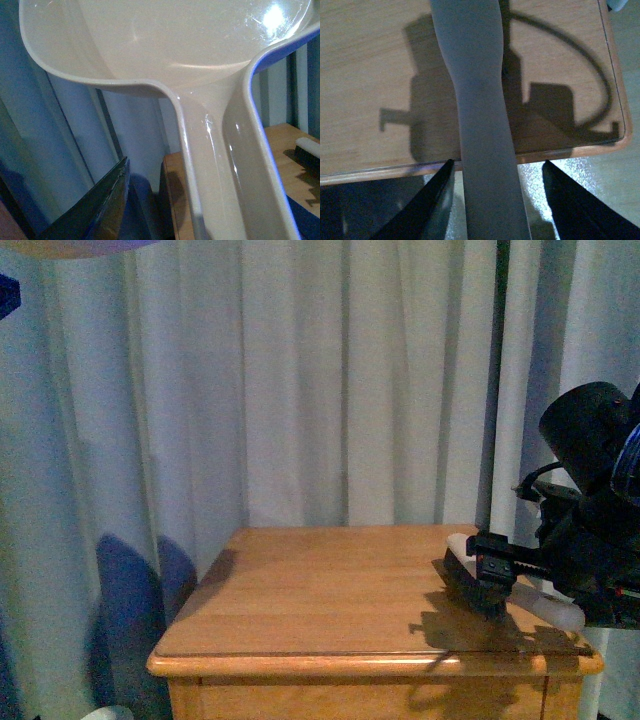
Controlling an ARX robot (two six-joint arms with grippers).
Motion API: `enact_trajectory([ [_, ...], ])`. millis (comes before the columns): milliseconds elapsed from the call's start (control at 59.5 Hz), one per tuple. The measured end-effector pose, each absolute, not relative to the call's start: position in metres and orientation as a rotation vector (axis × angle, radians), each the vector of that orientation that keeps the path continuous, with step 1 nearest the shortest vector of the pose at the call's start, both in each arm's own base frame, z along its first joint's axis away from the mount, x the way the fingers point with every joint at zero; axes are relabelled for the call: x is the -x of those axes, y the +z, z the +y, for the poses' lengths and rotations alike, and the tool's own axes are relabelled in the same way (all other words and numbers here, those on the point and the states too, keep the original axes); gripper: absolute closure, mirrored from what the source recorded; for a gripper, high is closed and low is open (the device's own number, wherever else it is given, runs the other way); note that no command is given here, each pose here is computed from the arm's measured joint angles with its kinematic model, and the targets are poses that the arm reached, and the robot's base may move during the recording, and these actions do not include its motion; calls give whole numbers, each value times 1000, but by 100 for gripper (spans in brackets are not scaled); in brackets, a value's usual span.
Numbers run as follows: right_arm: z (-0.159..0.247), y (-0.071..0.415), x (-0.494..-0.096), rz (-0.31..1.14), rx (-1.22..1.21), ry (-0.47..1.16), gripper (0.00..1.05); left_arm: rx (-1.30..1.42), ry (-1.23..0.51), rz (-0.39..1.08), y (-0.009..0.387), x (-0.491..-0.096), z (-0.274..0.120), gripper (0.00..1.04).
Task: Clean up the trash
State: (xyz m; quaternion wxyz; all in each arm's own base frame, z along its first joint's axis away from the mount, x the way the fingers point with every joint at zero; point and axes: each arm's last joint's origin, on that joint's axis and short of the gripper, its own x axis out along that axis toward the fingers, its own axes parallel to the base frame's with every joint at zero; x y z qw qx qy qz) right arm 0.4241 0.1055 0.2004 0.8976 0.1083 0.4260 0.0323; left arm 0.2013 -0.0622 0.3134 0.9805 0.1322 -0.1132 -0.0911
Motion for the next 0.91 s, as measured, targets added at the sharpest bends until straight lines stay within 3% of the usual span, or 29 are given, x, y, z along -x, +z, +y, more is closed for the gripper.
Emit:
enact_trajectory([
  [134, 105, 201, -424, 880, -223, 70, 77, -266, -183, -228, 313, -201, -62, 42],
  [218, 105, 201, -425, 873, -221, 65, 83, -266, -183, -228, 313, -201, -62, 42],
  [470, 104, 210, -421, 814, -205, 86, 83, -266, -183, -228, 313, -201, -62, 42],
  [638, 99, 230, -403, 657, -141, 101, 83, -266, -183, -228, 313, -201, -62, 42],
  [907, 71, 293, -303, 247, -59, 86, 84, -266, -183, -228, 313, -201, -62, 42],
])
